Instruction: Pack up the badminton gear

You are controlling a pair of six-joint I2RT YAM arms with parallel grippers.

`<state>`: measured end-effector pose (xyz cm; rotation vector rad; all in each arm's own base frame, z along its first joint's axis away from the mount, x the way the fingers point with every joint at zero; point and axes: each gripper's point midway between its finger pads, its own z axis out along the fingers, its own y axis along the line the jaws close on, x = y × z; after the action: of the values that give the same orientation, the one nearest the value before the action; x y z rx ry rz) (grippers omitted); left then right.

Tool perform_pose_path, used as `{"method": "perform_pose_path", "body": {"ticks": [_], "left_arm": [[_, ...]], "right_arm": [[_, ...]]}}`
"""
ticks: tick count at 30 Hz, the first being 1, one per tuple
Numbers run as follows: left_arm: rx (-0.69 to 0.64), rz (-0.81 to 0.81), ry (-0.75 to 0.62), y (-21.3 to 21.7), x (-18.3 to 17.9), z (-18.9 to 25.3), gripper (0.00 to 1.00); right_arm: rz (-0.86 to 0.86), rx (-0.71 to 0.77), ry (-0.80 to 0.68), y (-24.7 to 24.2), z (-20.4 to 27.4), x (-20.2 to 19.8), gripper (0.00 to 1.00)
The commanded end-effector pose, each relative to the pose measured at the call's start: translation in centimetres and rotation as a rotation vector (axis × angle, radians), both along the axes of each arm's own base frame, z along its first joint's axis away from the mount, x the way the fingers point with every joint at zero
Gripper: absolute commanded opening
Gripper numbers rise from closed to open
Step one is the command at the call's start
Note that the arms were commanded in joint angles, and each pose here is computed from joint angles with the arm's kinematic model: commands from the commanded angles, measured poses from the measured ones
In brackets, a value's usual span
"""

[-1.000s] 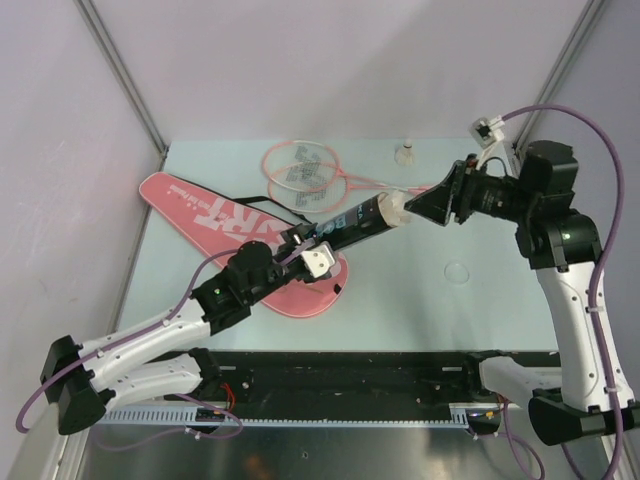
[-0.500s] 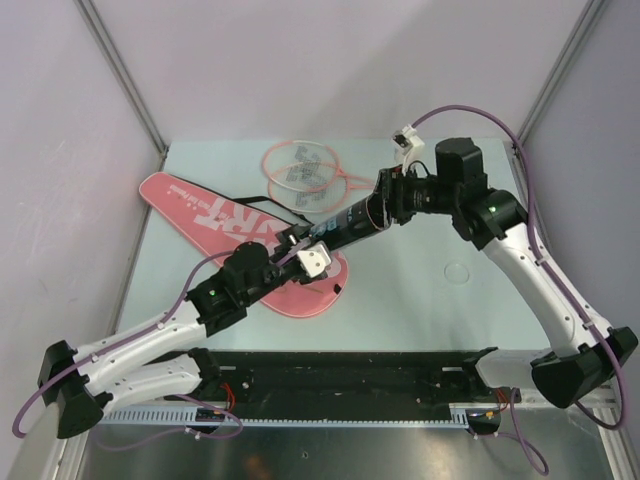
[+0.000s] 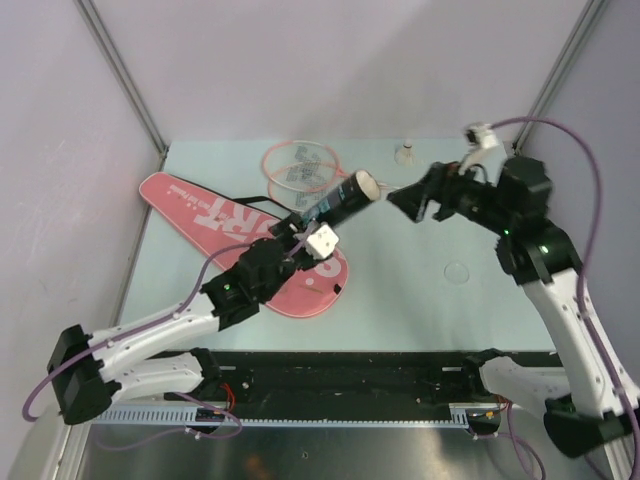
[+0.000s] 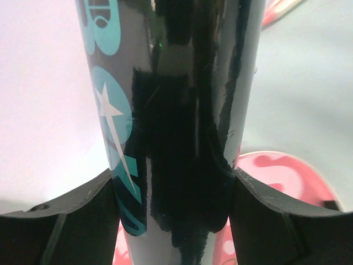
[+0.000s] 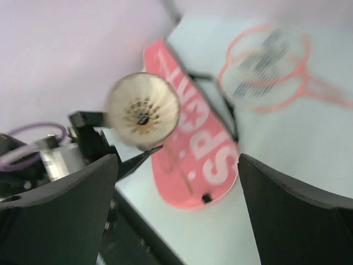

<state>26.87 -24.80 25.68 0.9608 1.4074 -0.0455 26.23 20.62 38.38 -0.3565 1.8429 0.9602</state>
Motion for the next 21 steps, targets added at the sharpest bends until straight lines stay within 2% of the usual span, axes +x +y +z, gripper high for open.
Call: {"method": "perform_pose_path", "body": {"ticks": [1, 5, 6, 8, 10, 11, 12, 14, 15, 16, 17, 18, 21], "left_arm": [[-0.065, 0.382, -0.080, 4.8, 4.3, 3.7, 0.11], [-0.136, 0.385, -0.046, 5.4, 4.7, 4.0, 0.12], [-0.162, 0.395, -0.041, 5.8, 4.8, 4.3, 0.12], [-0.187, 0.377, -0.037, 5.8, 4.8, 4.6, 0.12], [-0.224, 0.374, -0.036, 6.2, 4.6, 5.1, 0.12], [-0.232, 0.371, -0.033, 6.3, 4.5, 5.1, 0.12], [-0.235, 0.363, -0.034, 6.2, 4.5, 5.1, 0.12], [-0.240, 0.357, -0.035, 6.1, 4.4, 5.2, 0.12], [-0.243, 0.357, -0.033, 6.1, 4.4, 5.1, 0.12], [-0.245, 0.353, -0.032, 6.1, 4.3, 5.0, 0.12], [-0.245, 0.345, -0.033, 6.0, 4.3, 5.1, 0.12], [-0.245, 0.325, -0.032, 5.7, 4.2, 5.1, 0.11], [-0.244, 0.312, -0.038, 5.5, 4.1, 5.2, 0.12]], "right_arm": [[-0.179, 0.142, -0.185, -3.4, 5.4, 1.4, 0.96], [-0.327, 0.172, -0.158, -5.1, 4.1, 5.6, 0.97], [-0.423, 0.161, -0.144, -6.4, 2.9, 7.3, 0.97], [-0.578, 0.127, -0.172, -8.4, 1.1, 11.3, 0.97], [-0.630, 0.075, -0.174, -8.9, -1.4, 14.6, 0.97], [-0.685, 0.027, -0.249, -9.9, -1.3, 16.6, 0.97], [-0.706, -0.039, -0.195, -9.8, -5.5, 19.7, 0.97], [-0.751, -0.074, -0.247, -11.2, -6.7, 23.2, 0.96], [-0.766, -0.131, -0.201, -11.4, -10.6, 25.5, 0.96], [-0.775, -0.162, -0.191, -11.7, -12.3, 27.0, 0.96], [-0.791, -0.165, -0.222, -12.1, -11.5, 28.8, 0.96], [-0.777, -0.219, -0.167, -12.1, -15.7, 31.1, 0.96], [-0.782, -0.226, -0.154, -12.1, -16.7, 35.2, 0.96]]}}
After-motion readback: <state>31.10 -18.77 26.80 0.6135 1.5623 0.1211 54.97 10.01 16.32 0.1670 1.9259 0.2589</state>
